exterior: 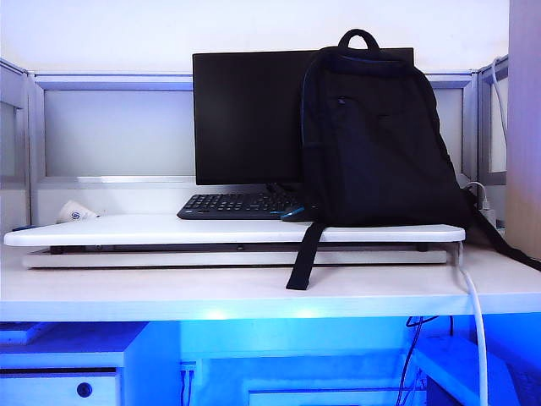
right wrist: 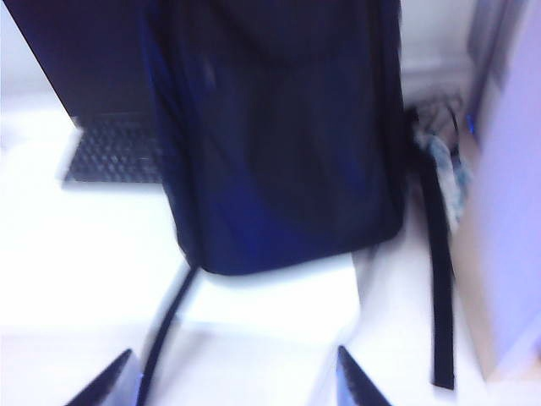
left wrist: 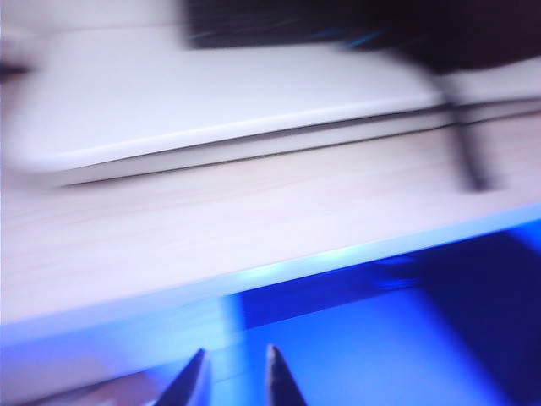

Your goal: Grab the backpack from the chair and place it on the desk.

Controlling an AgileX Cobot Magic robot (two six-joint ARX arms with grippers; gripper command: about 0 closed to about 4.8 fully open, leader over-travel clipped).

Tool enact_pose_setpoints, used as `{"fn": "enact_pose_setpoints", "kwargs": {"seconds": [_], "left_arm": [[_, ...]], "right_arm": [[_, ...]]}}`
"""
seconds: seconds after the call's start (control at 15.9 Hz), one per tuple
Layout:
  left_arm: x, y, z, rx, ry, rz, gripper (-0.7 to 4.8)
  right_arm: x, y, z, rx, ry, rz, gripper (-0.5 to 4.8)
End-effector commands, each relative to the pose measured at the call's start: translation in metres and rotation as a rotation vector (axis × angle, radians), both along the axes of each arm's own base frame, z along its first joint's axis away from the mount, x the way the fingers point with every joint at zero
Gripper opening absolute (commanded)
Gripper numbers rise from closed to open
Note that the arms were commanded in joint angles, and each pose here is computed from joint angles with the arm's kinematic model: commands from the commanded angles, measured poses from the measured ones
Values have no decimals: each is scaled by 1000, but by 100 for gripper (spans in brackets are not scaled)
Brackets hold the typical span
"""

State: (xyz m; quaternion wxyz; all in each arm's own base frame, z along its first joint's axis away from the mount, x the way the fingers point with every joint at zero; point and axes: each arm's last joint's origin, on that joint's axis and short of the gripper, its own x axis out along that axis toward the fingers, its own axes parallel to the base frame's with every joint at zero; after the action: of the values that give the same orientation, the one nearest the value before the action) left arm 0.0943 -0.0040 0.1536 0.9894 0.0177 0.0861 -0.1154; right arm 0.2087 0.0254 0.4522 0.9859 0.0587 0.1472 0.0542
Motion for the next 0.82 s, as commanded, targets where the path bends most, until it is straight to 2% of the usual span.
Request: {"fn": "enact_pose_setpoints", "kwargs": {"seconds": [0.06,0.25,0.38,0.44,0.5,0.56,0.75,0.82], "left_arm": [[-3,8,-5,95,108,263,97],[-4,10,-5,131,117,313,97],[-4,9,-5,130,117,309,97],[-4,9,-5,130,117,309,97],[-4,9,-5,130,117,309,97],[-4,9,-5,130,117,309,97],[-4,9,-5,128,116,304,81],[-4,8,-5,118,115,267,79]], "right_arm": [[-15,-2,-53,6,-52,-16,246],[-29,-4,-126,26,3,-17,196],[-42,-5,-158,37,-26,-19,97],[-46,-6,-165,39,-43,-19,71],[-66,-9,-193,47,-116,-26,24],[-71,-9,-200,47,-123,-29,0],[-85,-12,-226,42,-142,-63,-5],[-92,-12,-238,48,-153,-39,-5]]}}
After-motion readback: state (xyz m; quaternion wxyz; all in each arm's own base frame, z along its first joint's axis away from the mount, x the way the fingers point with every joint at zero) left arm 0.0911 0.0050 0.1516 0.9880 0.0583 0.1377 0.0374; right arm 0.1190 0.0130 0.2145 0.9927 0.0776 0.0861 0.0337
